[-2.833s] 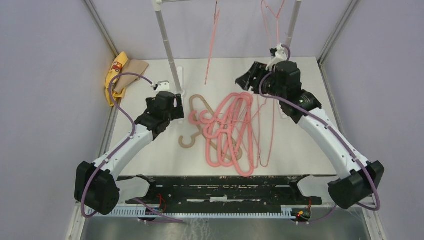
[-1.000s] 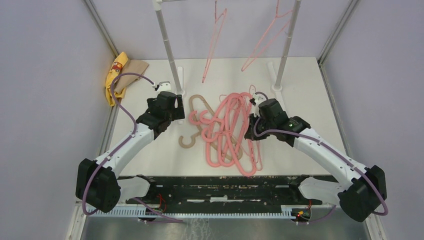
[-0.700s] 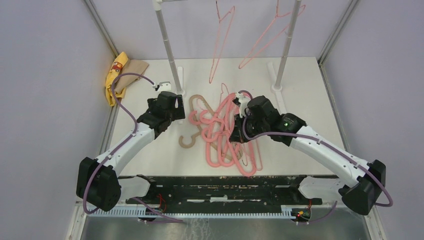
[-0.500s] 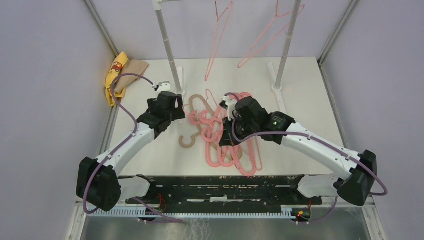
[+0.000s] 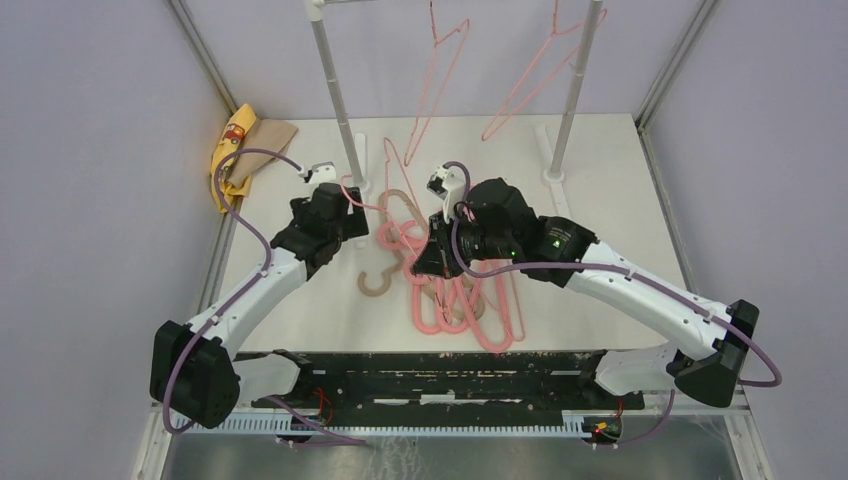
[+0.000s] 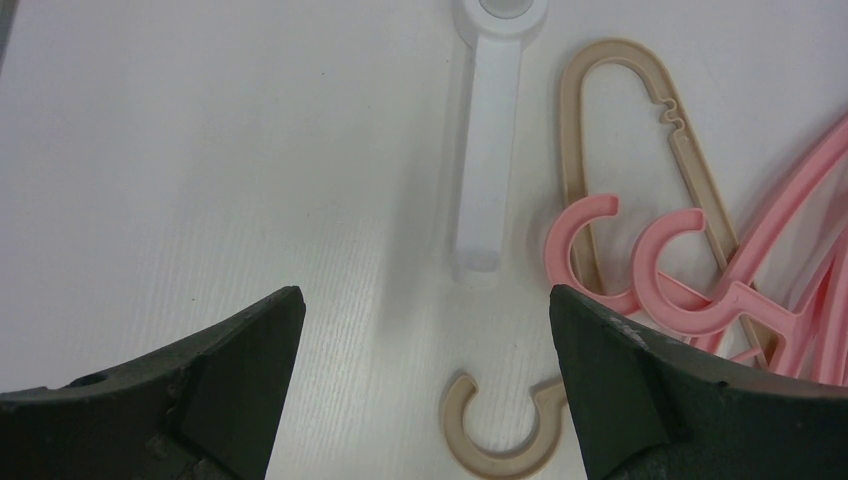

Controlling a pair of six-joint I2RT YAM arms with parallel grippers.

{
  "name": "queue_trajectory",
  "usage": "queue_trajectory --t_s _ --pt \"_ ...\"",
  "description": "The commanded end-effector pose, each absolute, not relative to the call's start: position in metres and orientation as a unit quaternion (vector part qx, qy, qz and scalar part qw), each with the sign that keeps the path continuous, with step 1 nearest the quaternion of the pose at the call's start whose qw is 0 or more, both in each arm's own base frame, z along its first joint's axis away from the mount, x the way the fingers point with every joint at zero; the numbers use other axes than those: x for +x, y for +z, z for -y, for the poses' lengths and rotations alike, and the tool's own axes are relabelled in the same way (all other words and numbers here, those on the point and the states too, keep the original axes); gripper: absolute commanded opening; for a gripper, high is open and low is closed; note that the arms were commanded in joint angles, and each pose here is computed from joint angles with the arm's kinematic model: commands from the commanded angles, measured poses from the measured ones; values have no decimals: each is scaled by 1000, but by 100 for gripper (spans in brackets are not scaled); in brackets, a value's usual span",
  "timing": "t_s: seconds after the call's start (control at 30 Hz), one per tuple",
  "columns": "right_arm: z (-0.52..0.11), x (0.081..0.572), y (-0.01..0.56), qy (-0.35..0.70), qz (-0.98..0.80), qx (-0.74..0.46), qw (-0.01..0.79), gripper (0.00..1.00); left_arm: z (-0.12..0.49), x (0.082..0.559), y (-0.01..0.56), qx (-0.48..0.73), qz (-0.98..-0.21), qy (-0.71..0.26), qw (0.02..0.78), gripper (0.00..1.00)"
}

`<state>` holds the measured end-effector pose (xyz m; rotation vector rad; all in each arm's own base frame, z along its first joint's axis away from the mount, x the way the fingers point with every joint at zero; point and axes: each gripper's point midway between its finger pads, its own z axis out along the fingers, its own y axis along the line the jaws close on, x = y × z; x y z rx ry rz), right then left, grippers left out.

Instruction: Organize the hangers

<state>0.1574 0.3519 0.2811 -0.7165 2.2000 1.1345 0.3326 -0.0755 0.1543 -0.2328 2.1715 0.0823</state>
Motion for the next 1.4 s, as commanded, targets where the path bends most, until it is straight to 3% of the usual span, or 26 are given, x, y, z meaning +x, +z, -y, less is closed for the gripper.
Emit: queue_trajectory --t_s 0.0,0.17,0.57,0.97,1.37 --pt "-357 175 336 450 -781 -246 358 1 68 335 180 -151 -860 32 486 99" --pt "-368 179 350 470 -766 -240 366 1 61 336 184 -180 -858 37 480 99" --pt "-394 227 458 502 -702 -183 470 1 66 342 182 -174 -860 30 478 99" --pt "-400 348 459 527 -700 -61 478 1 62 337 186 -162 -858 33 486 99" --pt "-397 366 491 547 -662 -91 504 1 60 337 183 -159 -859 43 485 99"
